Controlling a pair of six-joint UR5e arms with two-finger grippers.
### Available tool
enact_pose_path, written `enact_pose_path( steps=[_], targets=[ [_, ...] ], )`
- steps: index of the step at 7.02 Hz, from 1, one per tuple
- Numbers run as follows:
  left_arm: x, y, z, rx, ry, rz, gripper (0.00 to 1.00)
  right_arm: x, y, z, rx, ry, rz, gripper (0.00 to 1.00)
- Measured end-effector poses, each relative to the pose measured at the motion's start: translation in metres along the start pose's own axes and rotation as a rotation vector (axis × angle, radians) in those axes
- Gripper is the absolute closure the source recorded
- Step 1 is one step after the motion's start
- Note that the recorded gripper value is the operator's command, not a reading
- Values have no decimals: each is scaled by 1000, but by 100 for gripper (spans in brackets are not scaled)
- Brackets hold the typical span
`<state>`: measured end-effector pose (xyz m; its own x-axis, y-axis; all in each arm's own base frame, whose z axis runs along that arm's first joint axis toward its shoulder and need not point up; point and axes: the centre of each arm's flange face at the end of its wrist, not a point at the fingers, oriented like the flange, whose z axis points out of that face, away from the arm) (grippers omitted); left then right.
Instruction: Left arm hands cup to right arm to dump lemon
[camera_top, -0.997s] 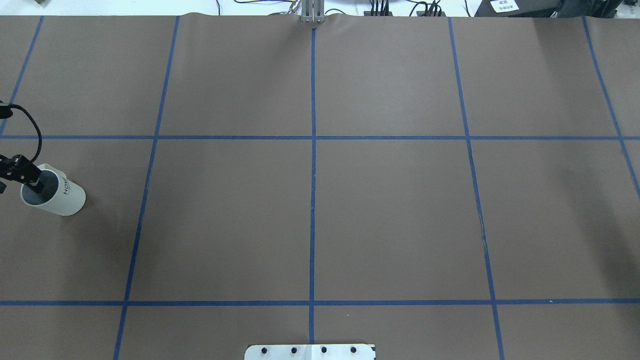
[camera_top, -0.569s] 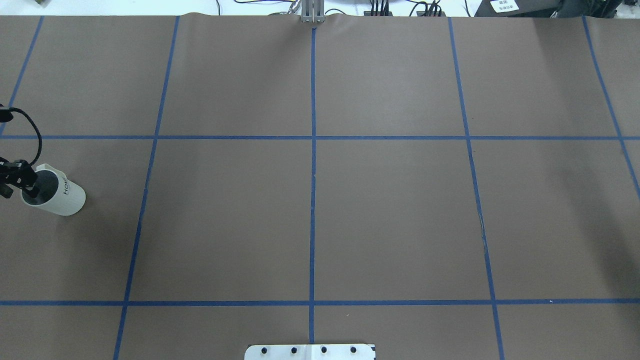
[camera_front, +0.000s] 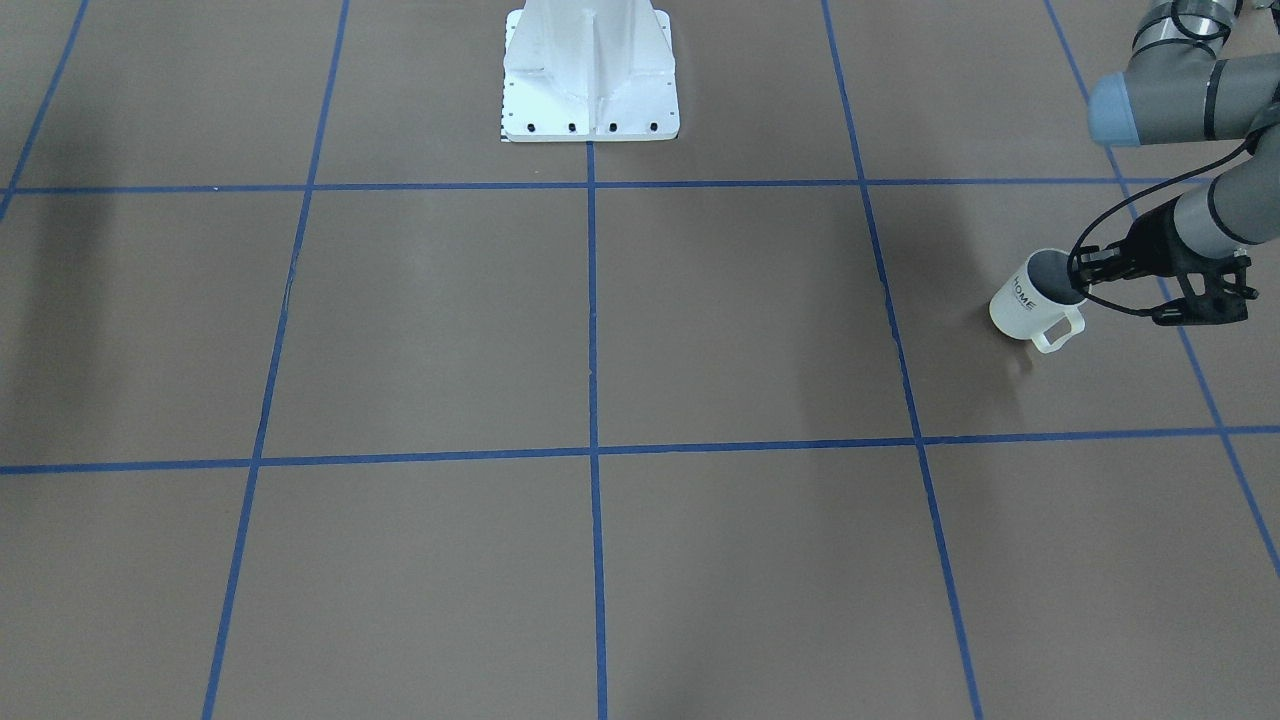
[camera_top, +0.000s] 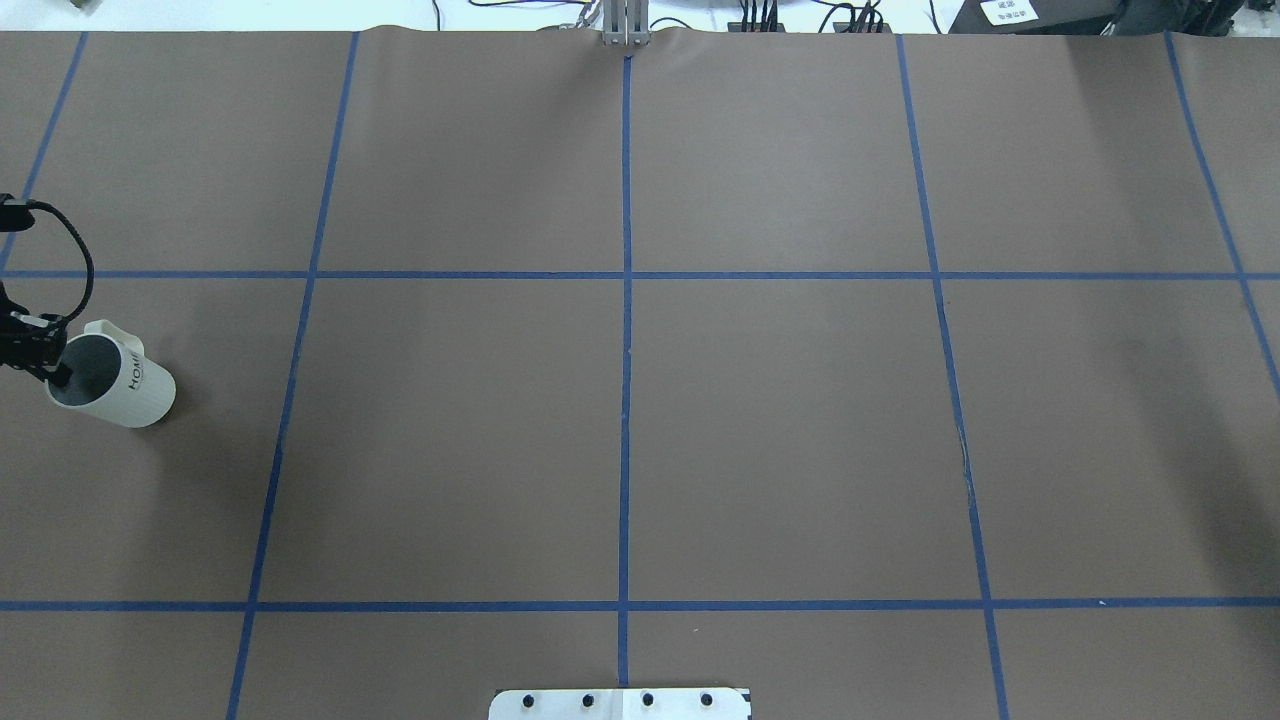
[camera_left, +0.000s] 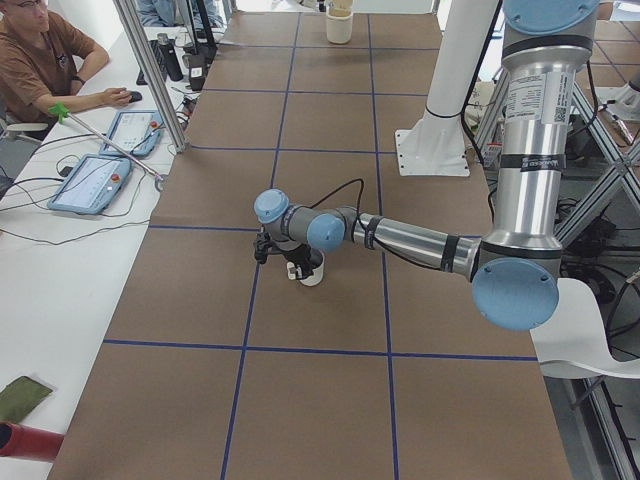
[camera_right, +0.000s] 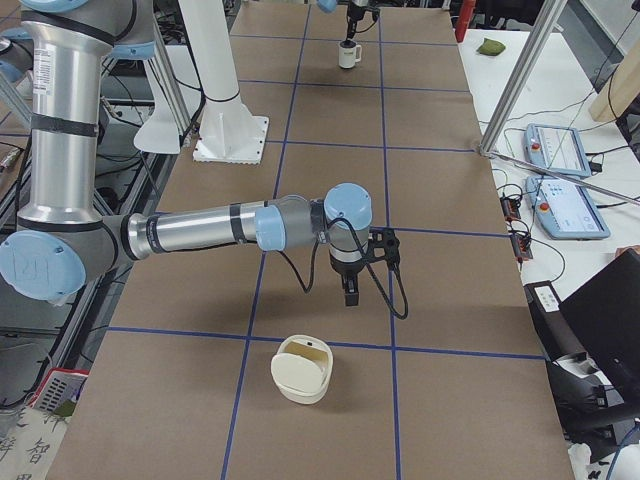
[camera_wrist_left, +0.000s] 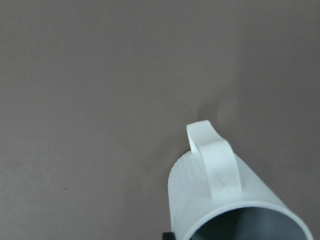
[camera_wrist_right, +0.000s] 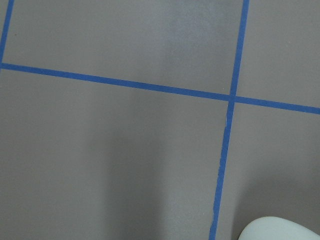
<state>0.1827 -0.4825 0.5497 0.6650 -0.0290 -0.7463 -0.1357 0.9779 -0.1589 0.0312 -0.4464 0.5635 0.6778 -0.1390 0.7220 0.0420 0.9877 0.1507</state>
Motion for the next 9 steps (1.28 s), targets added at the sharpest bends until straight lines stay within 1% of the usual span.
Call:
enact_pose_path(
  steps=[1,2,3,4,5,7,8,9],
  targets=[
    [23,-1,-17,1,2,-11,100,-3,-3,-2,6,-4,-7,0],
    [57,-4,-42,-10,-5,-34,100,-7,-5,-3,21,-19,-30,0],
    [93,-9,-68,-20,-11,-72,100,-17,-8,-3,52,-42,-79,0],
    [130,-16,-92,-14,-6,-124,100,-29,-9,0,91,-62,-140,0],
    [165,-20,-106,-8,6,-160,100,-38,-8,4,122,-77,-181,0],
    [228,-19,-109,-32,41,-202,100,-59,-10,13,172,-110,-205,0],
    [258,-20,-114,-36,58,-233,100,-75,-13,17,211,-127,-222,0],
    [287,-22,-119,-37,71,-264,100,-91,-16,20,267,-126,-258,1]
  ],
)
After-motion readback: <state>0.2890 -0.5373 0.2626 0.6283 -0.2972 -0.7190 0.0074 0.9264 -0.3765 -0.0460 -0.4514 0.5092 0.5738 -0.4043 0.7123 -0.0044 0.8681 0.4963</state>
